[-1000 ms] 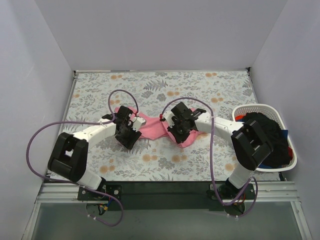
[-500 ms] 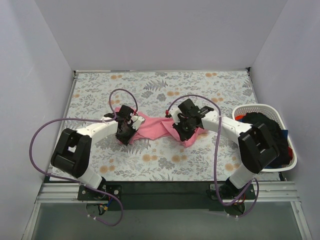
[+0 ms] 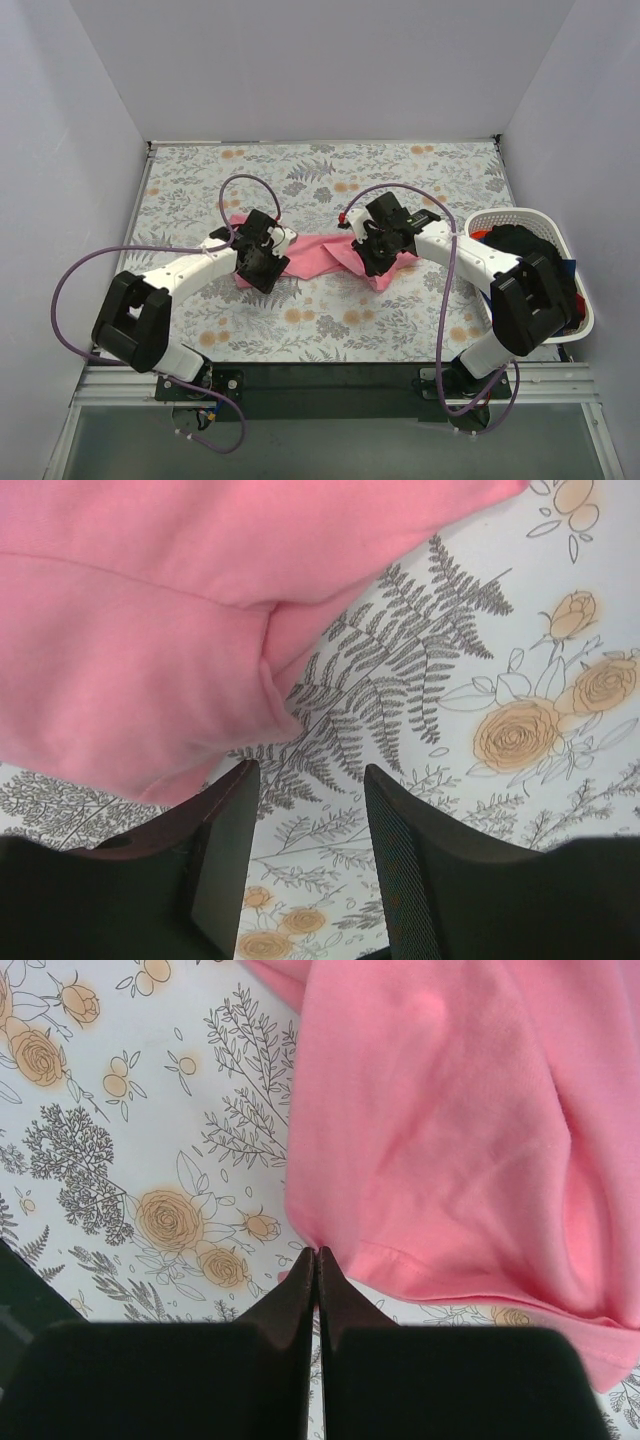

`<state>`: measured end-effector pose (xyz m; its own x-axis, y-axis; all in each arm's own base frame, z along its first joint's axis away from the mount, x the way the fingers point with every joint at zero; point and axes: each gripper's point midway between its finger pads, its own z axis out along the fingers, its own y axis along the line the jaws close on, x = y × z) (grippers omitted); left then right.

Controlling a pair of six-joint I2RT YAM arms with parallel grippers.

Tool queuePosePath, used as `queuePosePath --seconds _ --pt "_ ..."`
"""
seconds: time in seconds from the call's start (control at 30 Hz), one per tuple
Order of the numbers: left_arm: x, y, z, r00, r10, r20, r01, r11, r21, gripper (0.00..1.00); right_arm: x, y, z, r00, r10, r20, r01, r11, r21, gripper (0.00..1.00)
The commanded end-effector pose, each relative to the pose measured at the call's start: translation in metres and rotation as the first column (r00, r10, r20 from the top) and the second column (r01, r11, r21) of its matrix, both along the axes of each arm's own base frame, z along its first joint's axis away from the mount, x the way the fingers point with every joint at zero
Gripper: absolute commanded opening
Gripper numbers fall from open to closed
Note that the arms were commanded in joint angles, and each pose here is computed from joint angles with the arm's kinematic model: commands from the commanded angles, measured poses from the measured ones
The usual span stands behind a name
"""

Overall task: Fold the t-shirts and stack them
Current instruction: Flatten the tshirt out

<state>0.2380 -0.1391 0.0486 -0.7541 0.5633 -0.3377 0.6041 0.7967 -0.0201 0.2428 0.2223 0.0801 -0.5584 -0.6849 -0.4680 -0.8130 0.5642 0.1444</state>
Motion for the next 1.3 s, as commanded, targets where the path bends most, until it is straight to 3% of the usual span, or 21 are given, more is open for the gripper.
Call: queuePosePath --seconds 0.0,0.33,0.57,0.67,0.87,1.03,1.13,1.27 --pt "0.013 0.000 -0.007 0.995 0.063 0.078 -0.066 0.997 0.034 0.46 -0.004 -0.002 0.002 1.000 0.011 -0.010 -0.011 1.000 0.013 0.01" --pt "0.042 0.017 -0.019 0.966 0.162 0.201 -0.190 0.973 0.131 0.37 -0.007 -0.010 -0.005 1.000 -0.001 -0.026 0.001 1.000 -0.002 0.01" --pt "0.028 0.014 -0.034 0.983 0.138 0.117 -0.154 0.978 0.139 0.07 -0.005 -0.015 -0.006 1.000 -0.008 -0.021 0.008 1.000 -0.010 0.01" --pt "0.022 0.018 -0.024 0.986 0.126 0.105 -0.141 0.979 0.146 0.00 -0.003 -0.018 -0.002 1.000 -0.005 -0.007 0.005 1.000 -0.010 0.01" --pt "0.037 0.031 0.064 0.978 0.077 0.192 -0.101 0.988 0.118 0.00 0.021 -0.039 0.035 0.992 -0.016 0.122 0.018 1.000 -0.020 0.01" --pt "0.097 0.073 0.165 0.905 0.148 0.399 -0.187 0.980 0.062 0.00 0.058 -0.064 0.091 0.953 -0.051 0.299 0.054 0.999 0.000 0.01" --pt "0.133 0.096 0.214 0.835 0.218 0.504 -0.258 0.966 0.009 0.00 0.087 -0.077 0.137 0.897 -0.078 0.435 0.079 0.997 0.016 0.01" --pt "0.171 0.109 0.259 0.752 0.267 0.603 -0.298 0.953 -0.050 0.00 0.132 -0.090 0.220 0.773 -0.159 0.615 0.136 0.987 0.085 0.01"
